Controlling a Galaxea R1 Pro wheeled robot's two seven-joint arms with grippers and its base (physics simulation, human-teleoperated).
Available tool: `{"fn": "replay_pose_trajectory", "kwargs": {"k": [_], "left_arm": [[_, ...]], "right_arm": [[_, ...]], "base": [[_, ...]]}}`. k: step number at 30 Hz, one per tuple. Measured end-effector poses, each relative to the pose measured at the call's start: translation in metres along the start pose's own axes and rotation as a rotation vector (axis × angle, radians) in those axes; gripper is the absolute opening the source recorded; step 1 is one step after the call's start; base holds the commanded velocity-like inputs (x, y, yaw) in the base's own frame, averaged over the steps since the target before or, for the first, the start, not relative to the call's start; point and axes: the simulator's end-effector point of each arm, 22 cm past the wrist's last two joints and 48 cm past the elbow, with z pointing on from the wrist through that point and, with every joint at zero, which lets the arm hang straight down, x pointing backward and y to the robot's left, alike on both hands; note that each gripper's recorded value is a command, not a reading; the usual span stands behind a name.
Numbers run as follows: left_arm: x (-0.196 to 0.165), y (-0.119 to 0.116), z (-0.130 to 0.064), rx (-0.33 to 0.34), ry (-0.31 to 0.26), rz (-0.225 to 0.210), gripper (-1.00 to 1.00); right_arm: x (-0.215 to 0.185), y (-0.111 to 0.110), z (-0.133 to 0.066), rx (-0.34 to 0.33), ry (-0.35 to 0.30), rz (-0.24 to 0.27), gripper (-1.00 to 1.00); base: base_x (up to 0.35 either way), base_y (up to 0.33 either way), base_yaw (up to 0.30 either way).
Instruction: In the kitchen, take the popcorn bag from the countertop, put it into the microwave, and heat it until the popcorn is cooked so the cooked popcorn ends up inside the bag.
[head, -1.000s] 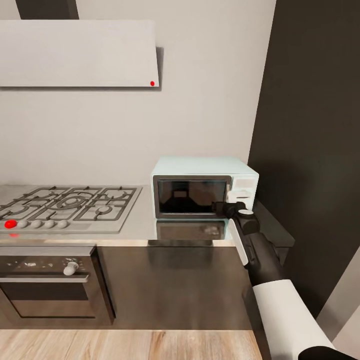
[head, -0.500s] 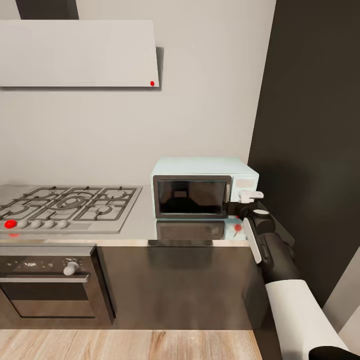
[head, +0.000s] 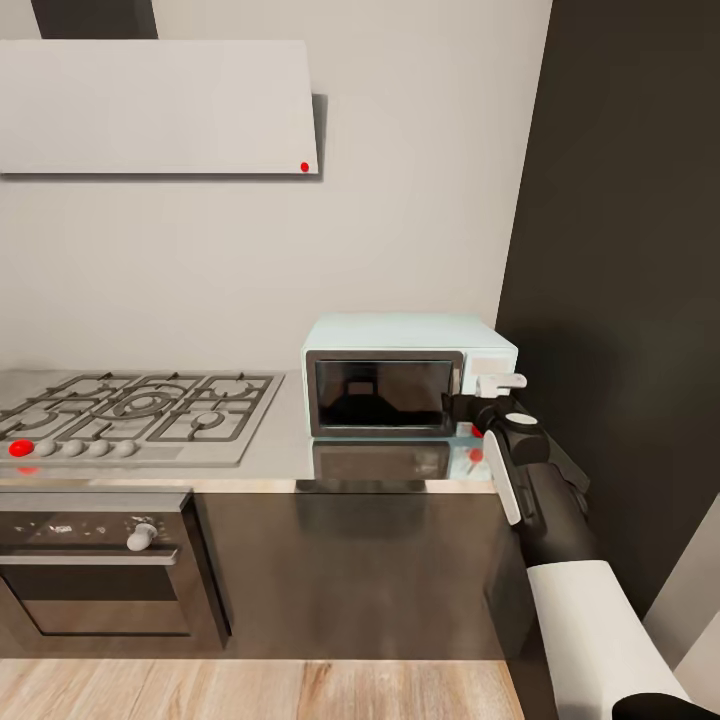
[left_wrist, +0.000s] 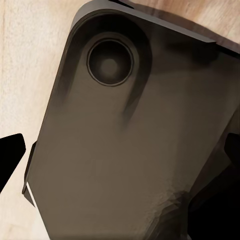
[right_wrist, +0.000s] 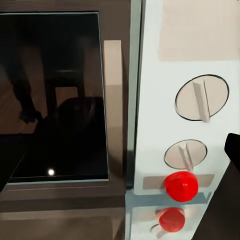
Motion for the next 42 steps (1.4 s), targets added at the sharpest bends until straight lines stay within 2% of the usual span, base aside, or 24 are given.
{"fn": "replay_pose_trajectory", "kwargs": {"k": [19, 21, 24, 30, 42], "left_arm": [[0.0, 0.0, 0.0, 0.0, 0.0, 0.0, 1.0], [0.0, 0.0, 0.0, 0.0, 0.0, 0.0, 1.0], [0.0, 0.0, 0.0, 0.0, 0.0, 0.0, 1.0], [-0.001, 0.001, 0.0, 0.0, -0.002, 0.002, 1.0], [-0.001, 0.001, 0.0, 0.0, -0.002, 0.002, 1.0]], "right_arm": [[-0.002, -0.003, 0.0, 0.001, -0.004, -0.002, 1.0], [-0.002, 0.004, -0.001, -0.011, -0.005, -0.013, 1.0], [-0.002, 0.027, -0.003, -0.043, -0.012, -0.067, 1.0], [0.007, 0.016, 0.002, -0.015, 0.022, -0.045, 1.0], [0.016, 0.008, 0.006, 0.002, 0.043, -0.057, 1.0]], "base": [[0.0, 0.0, 0.0], [0.0, 0.0, 0.0], [0.0, 0.0, 0.0], [0.0, 0.0, 0.0], [0.0, 0.0, 0.0]]}}
